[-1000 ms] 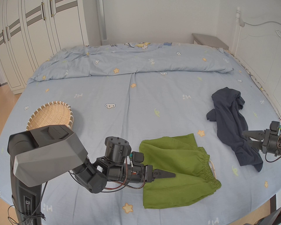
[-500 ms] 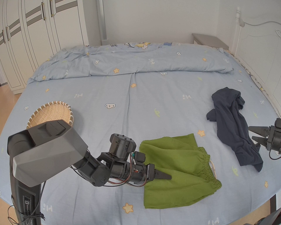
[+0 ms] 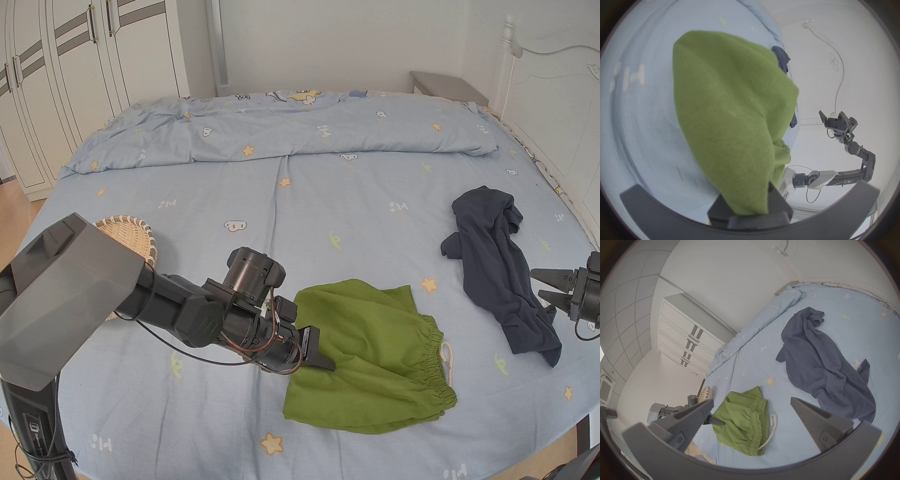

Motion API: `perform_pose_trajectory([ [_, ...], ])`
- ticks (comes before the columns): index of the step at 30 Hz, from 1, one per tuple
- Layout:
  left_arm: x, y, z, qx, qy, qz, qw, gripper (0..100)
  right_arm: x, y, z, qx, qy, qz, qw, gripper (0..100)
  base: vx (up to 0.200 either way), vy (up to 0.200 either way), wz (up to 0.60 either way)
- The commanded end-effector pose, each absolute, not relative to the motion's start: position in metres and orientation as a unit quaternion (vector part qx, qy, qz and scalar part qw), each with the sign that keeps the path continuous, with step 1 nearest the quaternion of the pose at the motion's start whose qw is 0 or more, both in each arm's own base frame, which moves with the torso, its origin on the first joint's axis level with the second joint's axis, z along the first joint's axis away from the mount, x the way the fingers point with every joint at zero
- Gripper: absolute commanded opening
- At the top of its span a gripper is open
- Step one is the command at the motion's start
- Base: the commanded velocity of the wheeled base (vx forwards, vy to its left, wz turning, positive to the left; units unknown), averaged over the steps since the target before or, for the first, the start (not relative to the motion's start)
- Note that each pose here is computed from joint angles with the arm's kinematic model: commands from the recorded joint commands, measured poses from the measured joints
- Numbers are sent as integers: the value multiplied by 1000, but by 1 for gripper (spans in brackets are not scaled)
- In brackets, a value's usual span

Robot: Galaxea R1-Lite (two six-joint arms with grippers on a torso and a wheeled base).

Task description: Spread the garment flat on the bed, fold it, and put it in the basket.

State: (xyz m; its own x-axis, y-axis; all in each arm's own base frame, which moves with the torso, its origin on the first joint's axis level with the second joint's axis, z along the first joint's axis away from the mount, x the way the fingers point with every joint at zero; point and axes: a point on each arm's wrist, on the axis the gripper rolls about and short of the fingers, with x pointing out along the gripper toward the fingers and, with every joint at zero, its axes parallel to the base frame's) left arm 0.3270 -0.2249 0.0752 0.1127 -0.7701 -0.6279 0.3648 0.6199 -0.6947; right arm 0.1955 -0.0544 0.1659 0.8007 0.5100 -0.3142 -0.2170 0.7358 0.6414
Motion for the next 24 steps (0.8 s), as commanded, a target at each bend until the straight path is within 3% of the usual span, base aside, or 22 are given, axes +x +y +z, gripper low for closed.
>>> perform_pose_trajectory([
  [1, 330, -224, 91, -188, 516, -402, 733, 0, 195, -54, 165, 302, 243, 202, 899, 100, 0, 0, 0],
  [13, 336, -192, 141, -165, 503, -390, 753, 0, 195, -55, 165, 303, 243, 200, 900, 100, 0, 0, 0],
  [24, 342, -130, 188, -127, 478, -369, 787, 0, 192, -50, 167, 299, 243, 210, 899, 100, 0, 0, 0],
])
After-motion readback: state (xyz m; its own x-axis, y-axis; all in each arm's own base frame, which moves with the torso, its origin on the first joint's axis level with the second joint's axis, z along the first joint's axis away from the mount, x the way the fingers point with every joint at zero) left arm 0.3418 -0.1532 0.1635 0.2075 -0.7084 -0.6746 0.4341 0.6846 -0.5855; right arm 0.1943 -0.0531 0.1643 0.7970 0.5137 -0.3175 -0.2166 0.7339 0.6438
